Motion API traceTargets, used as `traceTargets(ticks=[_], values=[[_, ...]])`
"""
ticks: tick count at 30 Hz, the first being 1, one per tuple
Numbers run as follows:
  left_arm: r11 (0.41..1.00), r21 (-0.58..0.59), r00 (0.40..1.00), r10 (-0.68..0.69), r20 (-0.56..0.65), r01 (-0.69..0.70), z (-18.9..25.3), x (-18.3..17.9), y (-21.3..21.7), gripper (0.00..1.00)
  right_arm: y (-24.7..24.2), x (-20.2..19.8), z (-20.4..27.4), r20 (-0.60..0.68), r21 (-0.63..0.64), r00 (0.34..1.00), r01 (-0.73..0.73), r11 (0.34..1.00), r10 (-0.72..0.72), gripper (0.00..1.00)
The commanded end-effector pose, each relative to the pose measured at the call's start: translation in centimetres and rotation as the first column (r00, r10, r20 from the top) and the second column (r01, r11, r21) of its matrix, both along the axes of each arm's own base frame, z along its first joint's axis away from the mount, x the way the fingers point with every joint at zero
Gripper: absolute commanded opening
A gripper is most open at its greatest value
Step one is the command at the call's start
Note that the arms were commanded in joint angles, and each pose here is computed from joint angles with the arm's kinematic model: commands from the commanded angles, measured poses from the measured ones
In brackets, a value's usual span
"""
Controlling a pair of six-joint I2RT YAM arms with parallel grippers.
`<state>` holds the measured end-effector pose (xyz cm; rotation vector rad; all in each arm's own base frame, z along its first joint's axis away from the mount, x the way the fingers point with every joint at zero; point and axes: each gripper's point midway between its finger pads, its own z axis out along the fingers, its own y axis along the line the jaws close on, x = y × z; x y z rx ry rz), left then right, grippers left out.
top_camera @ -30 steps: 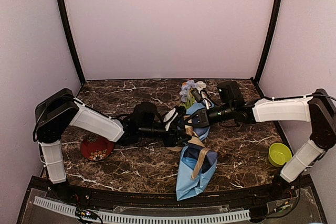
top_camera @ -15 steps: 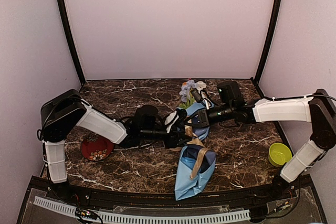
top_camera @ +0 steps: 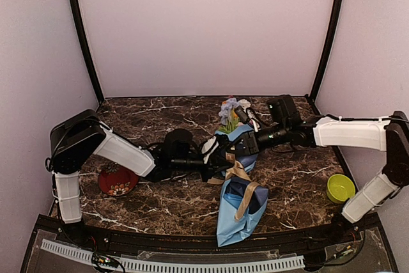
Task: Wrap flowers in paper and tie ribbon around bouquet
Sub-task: Pass from the right arm to the left, then cross the half-tied ribbon over the folded bouquet.
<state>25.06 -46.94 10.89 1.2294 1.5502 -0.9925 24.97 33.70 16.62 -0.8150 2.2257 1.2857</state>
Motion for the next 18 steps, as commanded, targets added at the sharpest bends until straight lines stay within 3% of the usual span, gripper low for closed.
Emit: traceTargets(ticks=[1,10,18], values=[[0.999,-0.034,0.998,-0.03,0.056,0.032,1.4,-1.0,0.0,0.0,-1.2,-0.4,2.1,0.014,0.024,1.0,-0.005,1.0,0.005,0.3],[0.998,-0.051,0.993,-0.027,0.114,0.033,1.6,-1.8,0.6,0.0,-2.5,-1.8,-0.7,-0.154,0.005,0.988,0.033,0.999,-0.032,0.14],[0.998,-0.063,0.979,-0.01,0.205,0.023,2.6,-2.1,0.7,0.0,-3.3,0.3,-3.8,-0.166,-0.164,0.983,0.053,0.985,-0.08,0.09]])
